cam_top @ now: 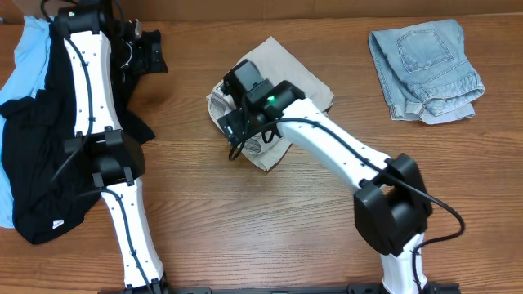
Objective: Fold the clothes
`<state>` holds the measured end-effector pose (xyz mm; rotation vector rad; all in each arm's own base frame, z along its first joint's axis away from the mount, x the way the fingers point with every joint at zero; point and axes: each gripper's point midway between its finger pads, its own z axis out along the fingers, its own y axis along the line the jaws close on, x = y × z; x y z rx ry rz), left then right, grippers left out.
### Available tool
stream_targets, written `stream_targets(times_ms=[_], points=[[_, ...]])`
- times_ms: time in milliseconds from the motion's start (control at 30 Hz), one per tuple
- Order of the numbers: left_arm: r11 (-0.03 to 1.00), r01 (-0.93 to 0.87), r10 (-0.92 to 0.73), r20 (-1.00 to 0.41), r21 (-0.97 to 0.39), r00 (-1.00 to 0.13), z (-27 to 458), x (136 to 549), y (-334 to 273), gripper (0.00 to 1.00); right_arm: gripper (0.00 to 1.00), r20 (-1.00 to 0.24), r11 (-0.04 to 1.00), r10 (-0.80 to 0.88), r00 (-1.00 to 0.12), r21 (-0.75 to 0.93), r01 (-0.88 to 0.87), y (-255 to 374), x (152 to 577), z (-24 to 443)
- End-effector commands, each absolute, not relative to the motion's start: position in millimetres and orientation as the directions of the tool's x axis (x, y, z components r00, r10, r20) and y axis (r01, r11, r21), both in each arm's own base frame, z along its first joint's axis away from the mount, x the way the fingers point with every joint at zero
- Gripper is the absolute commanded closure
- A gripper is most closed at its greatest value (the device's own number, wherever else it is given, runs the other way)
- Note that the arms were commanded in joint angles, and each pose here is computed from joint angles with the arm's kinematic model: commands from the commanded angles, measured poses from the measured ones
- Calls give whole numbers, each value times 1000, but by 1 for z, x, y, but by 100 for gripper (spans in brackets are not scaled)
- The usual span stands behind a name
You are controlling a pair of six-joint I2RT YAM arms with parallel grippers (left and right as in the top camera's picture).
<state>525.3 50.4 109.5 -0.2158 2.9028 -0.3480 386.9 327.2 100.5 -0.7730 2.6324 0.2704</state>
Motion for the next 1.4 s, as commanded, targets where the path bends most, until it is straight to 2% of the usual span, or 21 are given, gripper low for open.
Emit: stream_targets(times_ms=[0,233,633,800,1000,1100,1200,1300,1367], points=[[963,-119,-181,-251,-242,-951,136,528,55,0,1,-394,840,-494,-775,12,-542,322,399,77],[963,-120,-181,-248,-242,-952,135,528,55,0,0,-325,803,-560,-762,11,-595,327,393,35],[962,-125,-181,-225,-243,-957,128,525,54,0,0,-348,751,-639,-687,-86,-655,357,382,20],[962,-125,-181,-224,-243,-957,128,525,54,0,0,-283,738,-672,-684,-190,-647,347,378,-10],[962,-125,-181,-224,-243,-958,128,525,54,0,1,-283,746,-665,-691,-277,-605,335,390,-12],[962,-125,-181,-225,-243,-957,128,525,54,0,13,-282,752,-657,-699,-302,-586,326,397,-11],[962,-122,-181,-239,-243,-954,129,529,55,0,33,-275,764,-638,-719,-340,-548,308,408,-9],[963,-121,-181,-242,-242,-953,129,529,55,0,40,-272,785,-610,-744,-339,-519,292,419,-9],[963,-121,-181,-242,-242,-953,129,529,55,0,50,-273,794,-596,-755,-339,-504,285,424,-9]])
